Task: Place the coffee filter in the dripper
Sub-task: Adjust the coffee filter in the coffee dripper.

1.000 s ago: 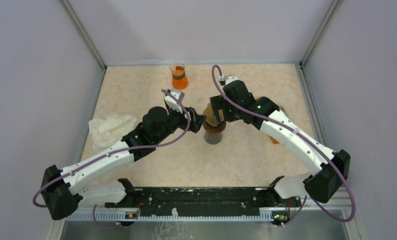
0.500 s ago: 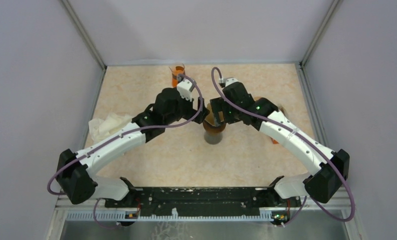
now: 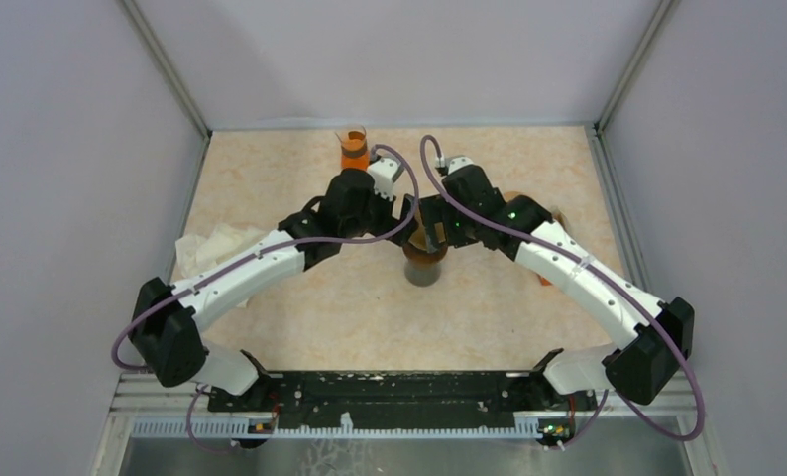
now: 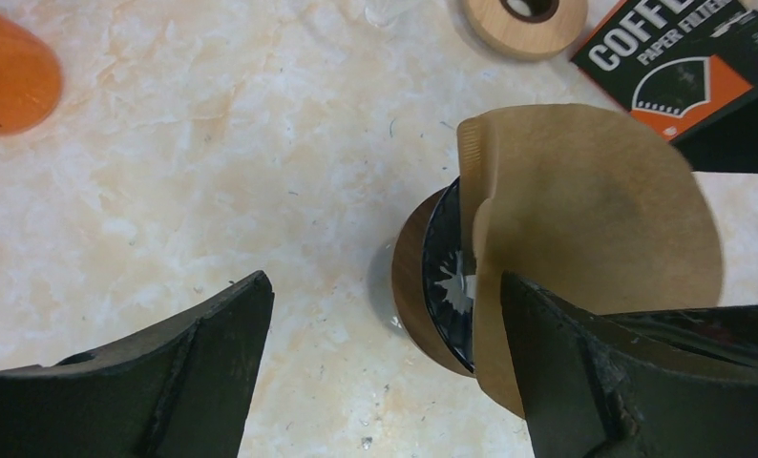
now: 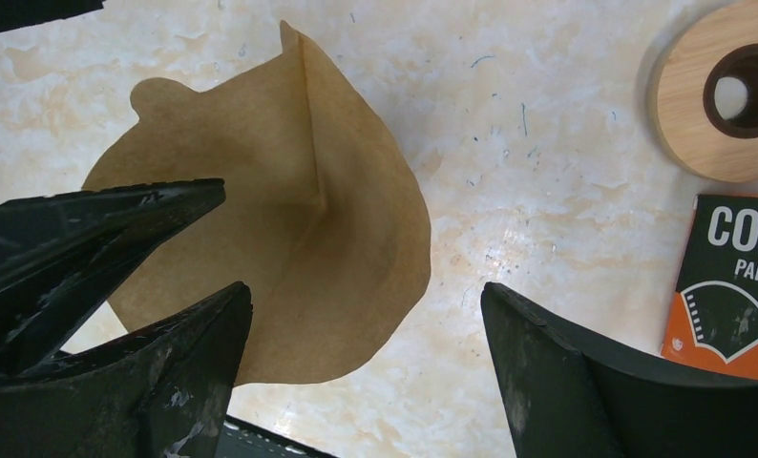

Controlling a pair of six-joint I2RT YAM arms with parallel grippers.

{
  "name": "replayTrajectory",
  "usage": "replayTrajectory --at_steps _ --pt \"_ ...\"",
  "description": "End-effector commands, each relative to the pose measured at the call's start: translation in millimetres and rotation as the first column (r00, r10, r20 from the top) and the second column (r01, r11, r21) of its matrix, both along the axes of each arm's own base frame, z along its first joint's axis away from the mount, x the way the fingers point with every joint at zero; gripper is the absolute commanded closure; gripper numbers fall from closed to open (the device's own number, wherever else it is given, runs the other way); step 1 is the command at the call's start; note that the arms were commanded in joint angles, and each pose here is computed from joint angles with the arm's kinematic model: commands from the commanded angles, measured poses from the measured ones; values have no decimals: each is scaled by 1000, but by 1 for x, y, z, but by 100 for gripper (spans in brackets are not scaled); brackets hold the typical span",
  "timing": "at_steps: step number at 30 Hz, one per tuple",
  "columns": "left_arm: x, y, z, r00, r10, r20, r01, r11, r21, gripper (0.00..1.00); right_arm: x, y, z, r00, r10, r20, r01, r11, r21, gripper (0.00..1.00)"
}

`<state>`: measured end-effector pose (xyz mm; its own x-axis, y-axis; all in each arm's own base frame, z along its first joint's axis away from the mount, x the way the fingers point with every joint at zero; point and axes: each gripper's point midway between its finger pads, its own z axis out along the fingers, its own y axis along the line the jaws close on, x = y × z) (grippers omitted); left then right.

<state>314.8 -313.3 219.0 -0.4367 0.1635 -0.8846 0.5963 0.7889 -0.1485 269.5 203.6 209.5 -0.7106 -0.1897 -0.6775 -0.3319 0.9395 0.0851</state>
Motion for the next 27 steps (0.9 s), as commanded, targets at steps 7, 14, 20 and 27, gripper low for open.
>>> replayTrajectory --at_steps 7,14,20,27 --pt "17 8 -7 999 38 -19 -36 995 89 8 3 -11 9 998 -43 45 42 999 27 10" --pt "20 10 -13 998 44 -43 -39 992 118 9 4 -14 2 998 -52 30 51 998 28 9" --pt "20 10 -14 998 45 -50 -38 991 130 9 7 -12 -2 999 -49 21 48 998 30 9" --pt "22 11 -16 997 51 -58 -42 989 144 9 9 -10 -3 999 -47 17 47 998 37 9"
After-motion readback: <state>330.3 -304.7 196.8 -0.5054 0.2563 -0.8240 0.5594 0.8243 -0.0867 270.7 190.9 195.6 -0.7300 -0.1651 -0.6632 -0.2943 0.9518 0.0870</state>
